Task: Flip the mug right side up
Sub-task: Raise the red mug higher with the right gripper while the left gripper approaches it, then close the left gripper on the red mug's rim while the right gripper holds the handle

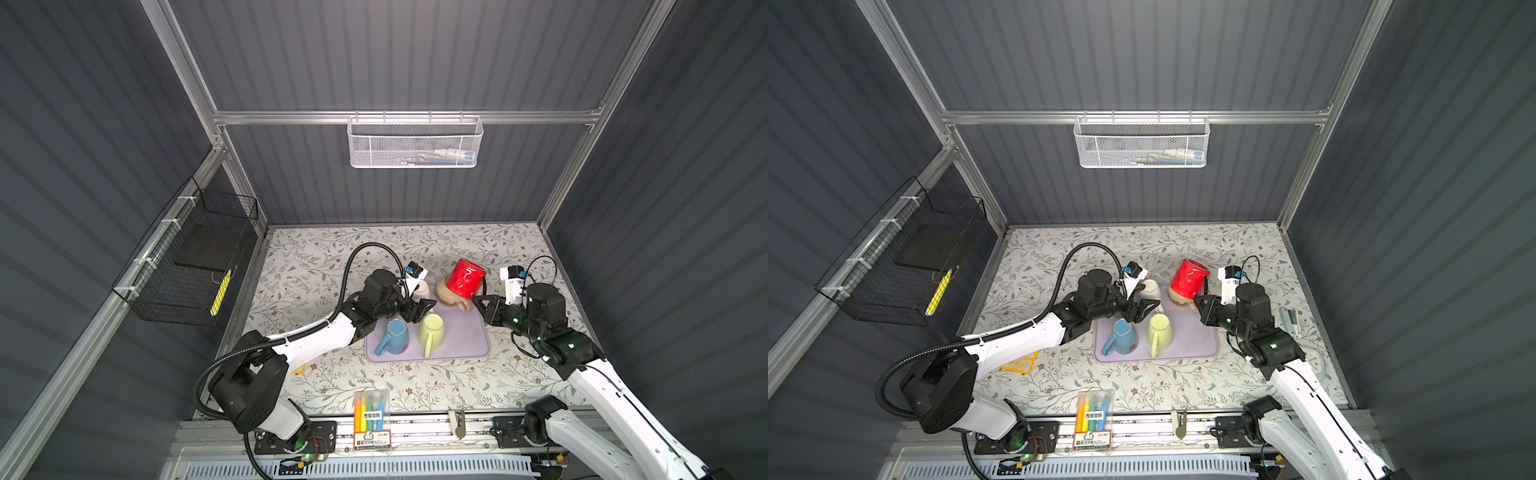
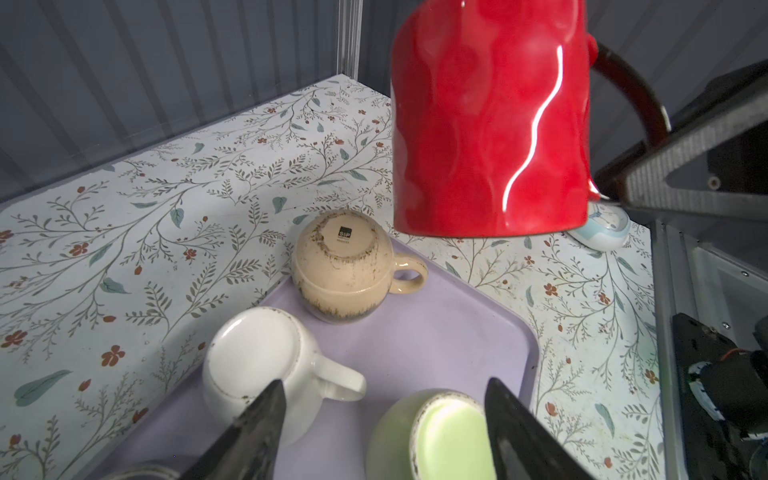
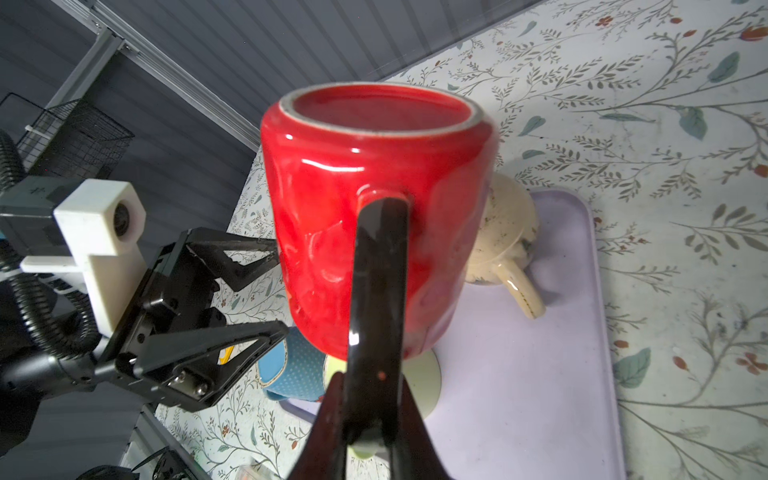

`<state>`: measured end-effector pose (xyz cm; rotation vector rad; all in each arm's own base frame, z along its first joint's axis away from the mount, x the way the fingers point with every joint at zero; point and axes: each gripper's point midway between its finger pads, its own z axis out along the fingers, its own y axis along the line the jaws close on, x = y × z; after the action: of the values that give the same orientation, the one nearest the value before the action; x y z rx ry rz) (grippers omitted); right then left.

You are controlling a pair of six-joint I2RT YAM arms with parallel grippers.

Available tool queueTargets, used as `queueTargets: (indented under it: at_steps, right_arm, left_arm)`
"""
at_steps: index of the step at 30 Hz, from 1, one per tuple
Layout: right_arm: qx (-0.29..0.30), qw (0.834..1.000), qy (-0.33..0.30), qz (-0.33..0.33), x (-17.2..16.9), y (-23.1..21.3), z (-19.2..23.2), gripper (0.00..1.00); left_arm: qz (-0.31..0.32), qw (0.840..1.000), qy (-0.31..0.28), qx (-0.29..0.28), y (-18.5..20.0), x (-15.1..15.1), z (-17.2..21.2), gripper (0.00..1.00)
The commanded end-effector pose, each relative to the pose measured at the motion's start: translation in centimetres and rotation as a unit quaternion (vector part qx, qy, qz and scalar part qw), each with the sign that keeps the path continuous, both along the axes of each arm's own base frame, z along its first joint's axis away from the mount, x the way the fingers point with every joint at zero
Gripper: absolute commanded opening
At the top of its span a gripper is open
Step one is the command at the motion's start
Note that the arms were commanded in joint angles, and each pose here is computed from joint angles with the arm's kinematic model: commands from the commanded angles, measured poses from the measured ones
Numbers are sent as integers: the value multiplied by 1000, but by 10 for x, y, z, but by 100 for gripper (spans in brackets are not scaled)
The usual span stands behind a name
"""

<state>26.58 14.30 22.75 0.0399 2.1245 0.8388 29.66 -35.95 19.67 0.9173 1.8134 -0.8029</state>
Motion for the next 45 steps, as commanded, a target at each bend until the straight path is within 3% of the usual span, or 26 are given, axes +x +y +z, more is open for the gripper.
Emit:
queueTargets:
  at_steps: [1, 12, 24, 45]
  right_arm:
    - [50, 995, -83, 34, 2, 12, 57, 0]
    - [89, 990, -87, 68, -4, 20, 70, 0]
    - [134, 983, -84, 90, -7, 27, 78, 0]
    - [208, 972, -63, 91, 0, 30, 67, 0]
  left_arm:
    - [1, 999, -37, -36, -13, 11, 24, 76]
    - [0, 995, -57, -76, -26, 22, 39, 77]
    - [-21, 985, -65, -159, -50, 31, 57, 75]
    - [-52, 963, -80, -252, -58, 27, 91, 38]
